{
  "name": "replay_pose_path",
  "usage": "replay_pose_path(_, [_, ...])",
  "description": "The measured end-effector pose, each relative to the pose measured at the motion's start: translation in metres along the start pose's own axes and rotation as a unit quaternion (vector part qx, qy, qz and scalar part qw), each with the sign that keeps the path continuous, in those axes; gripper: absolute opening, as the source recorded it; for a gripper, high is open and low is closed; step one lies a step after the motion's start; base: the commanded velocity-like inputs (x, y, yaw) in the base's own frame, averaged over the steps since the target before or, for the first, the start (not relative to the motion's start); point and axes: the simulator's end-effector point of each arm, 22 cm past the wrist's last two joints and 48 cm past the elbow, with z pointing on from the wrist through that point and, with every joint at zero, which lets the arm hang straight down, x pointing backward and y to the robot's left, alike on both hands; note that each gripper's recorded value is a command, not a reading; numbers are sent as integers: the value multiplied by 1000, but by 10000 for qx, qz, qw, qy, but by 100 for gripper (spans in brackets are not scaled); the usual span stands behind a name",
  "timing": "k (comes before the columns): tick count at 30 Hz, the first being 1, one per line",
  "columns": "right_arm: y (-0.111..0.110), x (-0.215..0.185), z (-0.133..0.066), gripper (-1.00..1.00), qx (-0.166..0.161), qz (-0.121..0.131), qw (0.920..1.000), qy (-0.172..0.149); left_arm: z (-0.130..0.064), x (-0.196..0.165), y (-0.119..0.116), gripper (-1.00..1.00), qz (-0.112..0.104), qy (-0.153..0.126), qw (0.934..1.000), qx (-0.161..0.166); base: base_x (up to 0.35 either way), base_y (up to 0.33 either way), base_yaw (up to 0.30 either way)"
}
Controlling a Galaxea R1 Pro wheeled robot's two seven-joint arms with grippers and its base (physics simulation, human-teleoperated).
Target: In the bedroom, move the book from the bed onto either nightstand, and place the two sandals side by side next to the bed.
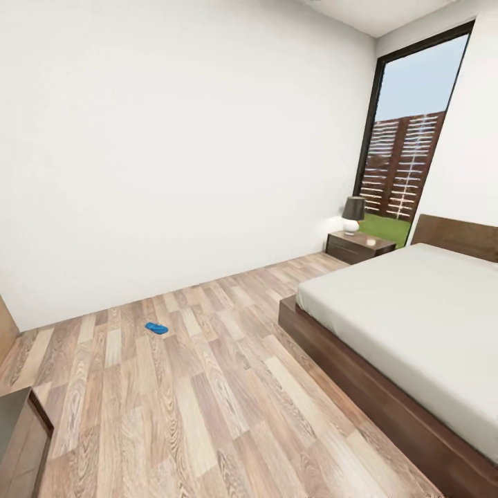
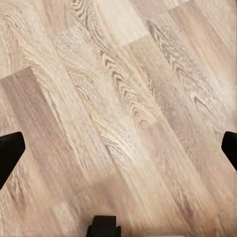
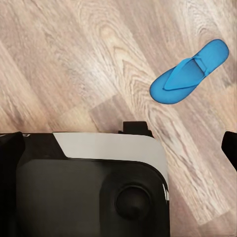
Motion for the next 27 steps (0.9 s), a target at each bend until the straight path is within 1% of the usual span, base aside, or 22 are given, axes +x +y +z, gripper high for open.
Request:
replay_pose_path(3, [0,0,0,100,0,1,10000,0,0,0,0,100,0,0,10000,0,38,13,-255])
replay_pose_path(11, [0,0,0,100,1,2,10000,-1,0,-1,1,100,4,-8,10000,-5,145,74,-254])
replay_pose_path(27, [0,0,0,100,-2,-2,10000,0,0,-1,1,100,4,-8,10000,-6,9,5,-252])
